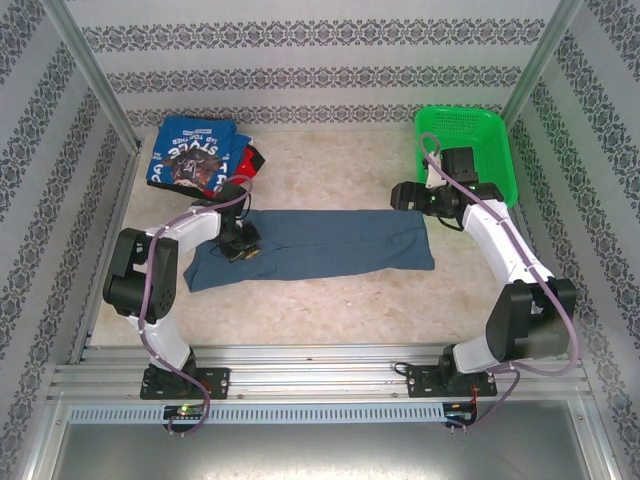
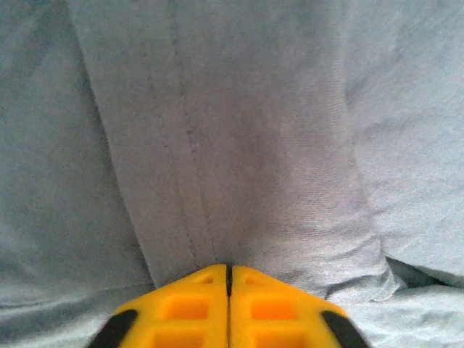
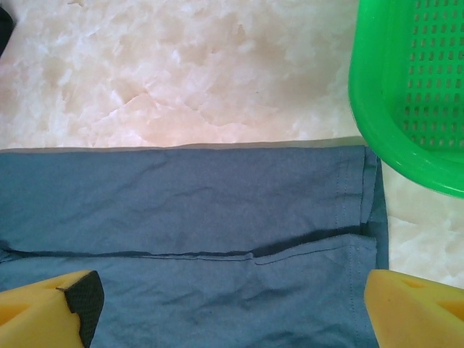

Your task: Fold and stack the t-shirts

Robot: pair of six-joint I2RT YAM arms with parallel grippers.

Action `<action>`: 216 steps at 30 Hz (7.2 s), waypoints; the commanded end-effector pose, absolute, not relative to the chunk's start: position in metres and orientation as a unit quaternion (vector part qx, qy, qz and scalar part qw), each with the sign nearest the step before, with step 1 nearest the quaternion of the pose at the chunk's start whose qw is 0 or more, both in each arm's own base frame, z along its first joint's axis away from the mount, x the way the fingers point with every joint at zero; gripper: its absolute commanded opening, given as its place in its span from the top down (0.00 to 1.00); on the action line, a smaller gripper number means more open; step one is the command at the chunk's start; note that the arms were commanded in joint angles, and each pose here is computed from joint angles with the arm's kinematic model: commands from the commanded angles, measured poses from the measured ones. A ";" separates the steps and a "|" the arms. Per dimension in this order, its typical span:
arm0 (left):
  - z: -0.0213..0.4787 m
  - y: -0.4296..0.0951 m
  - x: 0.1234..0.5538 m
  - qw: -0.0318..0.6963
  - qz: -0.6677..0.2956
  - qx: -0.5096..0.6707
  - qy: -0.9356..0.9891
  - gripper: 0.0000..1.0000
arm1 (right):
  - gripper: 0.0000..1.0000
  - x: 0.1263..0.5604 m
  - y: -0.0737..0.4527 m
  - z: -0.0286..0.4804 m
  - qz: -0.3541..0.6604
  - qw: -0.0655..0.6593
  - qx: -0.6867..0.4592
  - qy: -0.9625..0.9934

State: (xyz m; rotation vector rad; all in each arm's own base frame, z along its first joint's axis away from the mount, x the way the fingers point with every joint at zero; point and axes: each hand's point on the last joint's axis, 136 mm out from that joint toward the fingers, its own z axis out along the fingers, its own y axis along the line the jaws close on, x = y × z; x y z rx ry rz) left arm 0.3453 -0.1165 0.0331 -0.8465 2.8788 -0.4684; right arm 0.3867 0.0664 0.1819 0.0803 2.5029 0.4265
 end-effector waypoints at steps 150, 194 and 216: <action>0.015 0.029 0.322 0.110 -0.022 -0.368 0.923 0.92 | 0.90 0.274 0.011 0.011 0.059 0.009 0.243 0.968; -0.006 -0.085 0.442 0.118 -0.003 -0.231 0.966 0.35 | 0.08 0.338 0.126 0.057 0.141 0.086 0.061 0.984; -0.017 -0.241 0.596 0.202 -0.150 -0.054 0.966 0.29 | 0.07 0.221 0.155 0.005 0.156 -0.072 0.137 0.975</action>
